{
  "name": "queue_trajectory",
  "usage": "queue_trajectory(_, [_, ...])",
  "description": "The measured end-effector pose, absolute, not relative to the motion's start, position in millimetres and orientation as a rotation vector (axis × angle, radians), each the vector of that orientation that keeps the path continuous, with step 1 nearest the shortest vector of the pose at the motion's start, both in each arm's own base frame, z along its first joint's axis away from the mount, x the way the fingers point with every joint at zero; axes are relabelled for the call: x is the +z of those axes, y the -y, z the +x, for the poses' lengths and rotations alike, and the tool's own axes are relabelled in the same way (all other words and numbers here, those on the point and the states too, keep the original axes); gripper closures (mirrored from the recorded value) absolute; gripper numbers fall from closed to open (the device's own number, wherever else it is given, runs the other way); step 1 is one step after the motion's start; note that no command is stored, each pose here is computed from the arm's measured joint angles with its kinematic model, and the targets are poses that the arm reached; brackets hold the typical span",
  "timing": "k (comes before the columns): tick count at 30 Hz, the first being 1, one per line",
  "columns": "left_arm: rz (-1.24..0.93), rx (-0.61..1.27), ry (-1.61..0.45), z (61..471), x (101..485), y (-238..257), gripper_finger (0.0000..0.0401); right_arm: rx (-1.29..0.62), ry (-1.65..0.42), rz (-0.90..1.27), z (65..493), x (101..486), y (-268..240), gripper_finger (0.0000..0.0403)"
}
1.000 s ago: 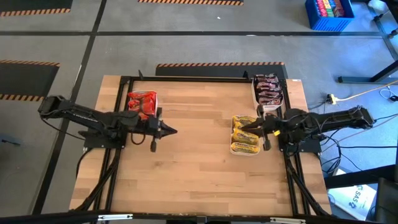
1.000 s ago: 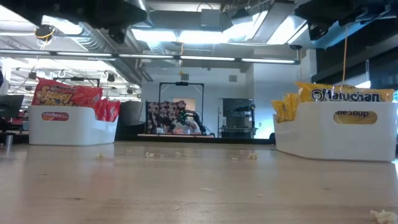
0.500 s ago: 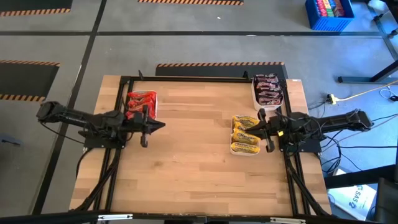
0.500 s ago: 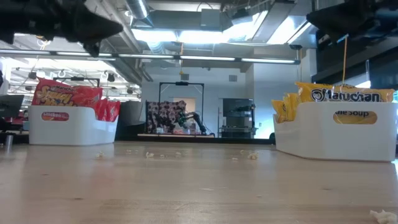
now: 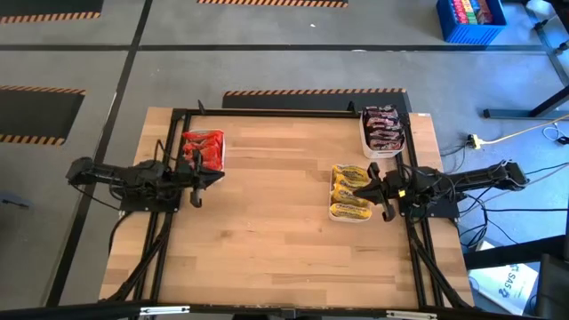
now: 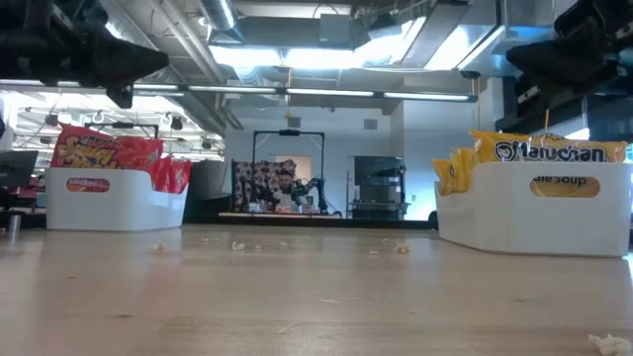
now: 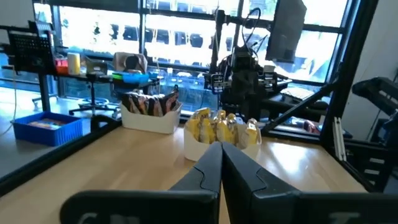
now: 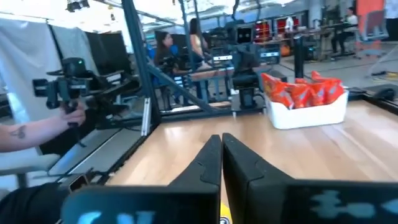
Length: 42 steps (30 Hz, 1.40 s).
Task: Sort Maruchan noodles
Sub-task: Return to Home Position
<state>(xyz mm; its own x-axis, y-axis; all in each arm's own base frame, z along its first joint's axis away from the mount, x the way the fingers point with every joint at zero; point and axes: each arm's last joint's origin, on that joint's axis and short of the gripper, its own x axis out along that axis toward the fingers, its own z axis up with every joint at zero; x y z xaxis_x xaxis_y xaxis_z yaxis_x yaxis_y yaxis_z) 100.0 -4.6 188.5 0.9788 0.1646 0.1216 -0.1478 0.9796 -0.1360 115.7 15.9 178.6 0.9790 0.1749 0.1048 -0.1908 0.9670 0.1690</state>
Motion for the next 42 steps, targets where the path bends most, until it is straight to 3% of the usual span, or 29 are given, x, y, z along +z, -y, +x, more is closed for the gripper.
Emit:
queue_trajectory(15, [-0.077, 0.201, 0.008, 94, 173, 3, 0.0389, 0.144, 0.097, 0.180, 110, 179, -14, 0.0402])
queue_trajectory(33, [-0.041, 0.177, 0.000, 95, 173, 4, 0.0389, 0.112, 0.059, 0.188, 110, 175, -13, 0.0402])
queue_trajectory(42, [-0.041, 0.177, 0.000, 95, 173, 4, 0.0389, 0.203, 0.066, 0.151, 107, 176, -15, 0.0402])
